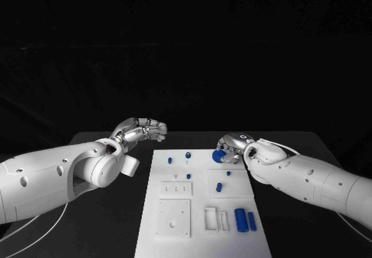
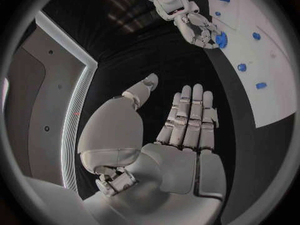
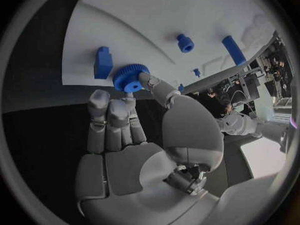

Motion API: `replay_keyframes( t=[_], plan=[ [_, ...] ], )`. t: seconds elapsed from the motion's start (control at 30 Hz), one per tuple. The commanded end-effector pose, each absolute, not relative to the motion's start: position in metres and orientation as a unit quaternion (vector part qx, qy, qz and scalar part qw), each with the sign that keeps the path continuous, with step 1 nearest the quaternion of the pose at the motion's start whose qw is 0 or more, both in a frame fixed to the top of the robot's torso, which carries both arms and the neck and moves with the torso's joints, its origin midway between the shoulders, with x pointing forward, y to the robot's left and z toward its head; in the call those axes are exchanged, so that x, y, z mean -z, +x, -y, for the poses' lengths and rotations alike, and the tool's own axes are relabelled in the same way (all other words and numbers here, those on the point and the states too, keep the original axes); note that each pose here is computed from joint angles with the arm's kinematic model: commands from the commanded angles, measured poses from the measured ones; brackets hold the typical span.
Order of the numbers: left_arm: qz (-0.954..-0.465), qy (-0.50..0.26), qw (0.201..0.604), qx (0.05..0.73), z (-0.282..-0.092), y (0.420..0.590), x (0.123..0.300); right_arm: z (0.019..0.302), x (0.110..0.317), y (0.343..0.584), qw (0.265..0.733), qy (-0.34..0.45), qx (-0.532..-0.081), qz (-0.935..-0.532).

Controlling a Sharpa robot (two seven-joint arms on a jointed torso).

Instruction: Assemble the parts on the task board

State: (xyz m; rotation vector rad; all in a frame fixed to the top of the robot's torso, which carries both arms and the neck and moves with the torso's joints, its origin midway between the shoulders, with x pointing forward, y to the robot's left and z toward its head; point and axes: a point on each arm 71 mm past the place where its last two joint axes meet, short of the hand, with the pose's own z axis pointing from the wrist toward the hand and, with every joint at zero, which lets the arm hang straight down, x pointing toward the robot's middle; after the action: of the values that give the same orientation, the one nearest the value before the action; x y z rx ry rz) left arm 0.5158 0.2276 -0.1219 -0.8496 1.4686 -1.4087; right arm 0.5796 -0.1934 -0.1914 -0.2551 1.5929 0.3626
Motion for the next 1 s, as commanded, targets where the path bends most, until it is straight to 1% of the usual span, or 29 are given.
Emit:
replay_keyframes(
  t=[0.03,0.17,0.43,0.53,0.8,1.0],
  plan=[
    [-0.596,-0.34,0.451,0.571,-0.227,0.516,0.121,0.189,0.181,0.579,0.696,-0.132,-0.143,-0.691],
    [-0.596,-0.341,0.452,0.57,-0.228,0.516,0.121,0.182,0.173,0.577,0.702,-0.141,-0.146,-0.683],
    [-0.596,-0.341,0.453,0.569,-0.228,0.517,0.121,0.174,0.169,0.573,0.71,-0.151,-0.151,-0.671],
    [-0.595,-0.342,0.454,0.569,-0.229,0.516,0.121,0.168,0.167,0.57,0.717,-0.159,-0.156,-0.66],
    [-0.595,-0.341,0.453,0.569,-0.228,0.516,0.121,0.137,0.16,0.558,0.739,-0.205,-0.172,-0.618],
    [-0.595,-0.341,0.453,0.57,-0.226,0.516,0.121,0.108,0.163,0.55,0.736,-0.225,-0.192,-0.609]
  ],
)
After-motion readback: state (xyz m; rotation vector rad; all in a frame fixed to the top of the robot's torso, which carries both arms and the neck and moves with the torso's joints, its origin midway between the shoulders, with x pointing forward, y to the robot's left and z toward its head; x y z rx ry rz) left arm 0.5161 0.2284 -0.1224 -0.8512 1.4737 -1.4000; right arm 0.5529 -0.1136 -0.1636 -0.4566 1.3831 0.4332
